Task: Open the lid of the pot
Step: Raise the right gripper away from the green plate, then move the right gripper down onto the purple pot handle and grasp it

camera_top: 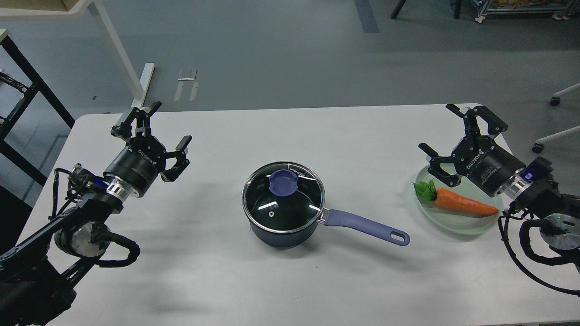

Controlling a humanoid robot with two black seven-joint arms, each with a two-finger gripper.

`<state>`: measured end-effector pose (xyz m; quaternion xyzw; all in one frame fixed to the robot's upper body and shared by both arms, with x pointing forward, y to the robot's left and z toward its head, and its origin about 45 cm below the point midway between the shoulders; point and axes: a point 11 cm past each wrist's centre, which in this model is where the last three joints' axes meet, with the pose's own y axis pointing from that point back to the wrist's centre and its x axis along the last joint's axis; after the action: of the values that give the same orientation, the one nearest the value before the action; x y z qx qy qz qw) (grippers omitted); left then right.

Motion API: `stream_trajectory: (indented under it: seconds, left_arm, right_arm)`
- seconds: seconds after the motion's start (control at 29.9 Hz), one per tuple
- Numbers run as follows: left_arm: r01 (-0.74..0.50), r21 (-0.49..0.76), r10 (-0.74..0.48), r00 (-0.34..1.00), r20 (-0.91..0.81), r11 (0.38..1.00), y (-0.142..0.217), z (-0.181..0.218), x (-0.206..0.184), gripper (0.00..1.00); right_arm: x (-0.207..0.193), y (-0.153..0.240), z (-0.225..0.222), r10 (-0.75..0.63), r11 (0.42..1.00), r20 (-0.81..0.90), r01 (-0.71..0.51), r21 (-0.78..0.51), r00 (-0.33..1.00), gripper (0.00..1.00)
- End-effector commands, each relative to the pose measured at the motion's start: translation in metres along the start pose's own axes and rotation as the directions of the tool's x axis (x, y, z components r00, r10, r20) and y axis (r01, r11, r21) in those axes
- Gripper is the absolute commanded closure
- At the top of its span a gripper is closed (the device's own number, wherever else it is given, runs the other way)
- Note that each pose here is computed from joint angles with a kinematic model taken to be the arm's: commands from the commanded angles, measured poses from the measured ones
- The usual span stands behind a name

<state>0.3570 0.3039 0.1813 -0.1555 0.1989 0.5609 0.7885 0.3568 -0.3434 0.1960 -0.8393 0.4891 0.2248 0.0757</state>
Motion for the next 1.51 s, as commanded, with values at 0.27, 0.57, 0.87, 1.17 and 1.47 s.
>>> stream_trajectory:
  seconds: [0.27,0.57,0.87,1.17,1.47]
  left_arm:
    - [-0.040,0.020,0.038,0.997,0.061,0.999,0.005,0.009,0.018,0.01]
    - [-0.013,-0.043,0.018,0.993,0.117,0.999,-0.010,0.045,0.020,0.01]
    - [0.075,-0.110,-0.053,0.980,0.193,0.991,-0.025,0.063,0.001,0.01]
    - [0.106,-0.115,-0.079,0.972,0.220,0.988,-0.026,0.063,-0.006,0.01]
    - [0.119,-0.117,-0.093,0.973,0.213,0.986,-0.027,0.062,-0.011,0.01]
  right_arm:
    - [-0.015,-0.010,-0.018,-0.068,0.998,-0.127,0.066,-0.017,0.990,0.00]
    - [-0.087,-0.011,-0.092,-0.341,0.937,-0.723,0.279,-0.210,0.601,0.00]
    - [-0.130,0.001,-0.057,-0.614,0.733,-0.773,0.249,-0.633,-0.158,0.00]
    - [-0.135,0.008,0.001,-0.606,0.501,-0.399,0.060,-0.863,-0.688,0.00]
    - [-0.108,0.007,0.031,-0.641,0.448,-0.324,0.004,-0.894,-0.696,0.01]
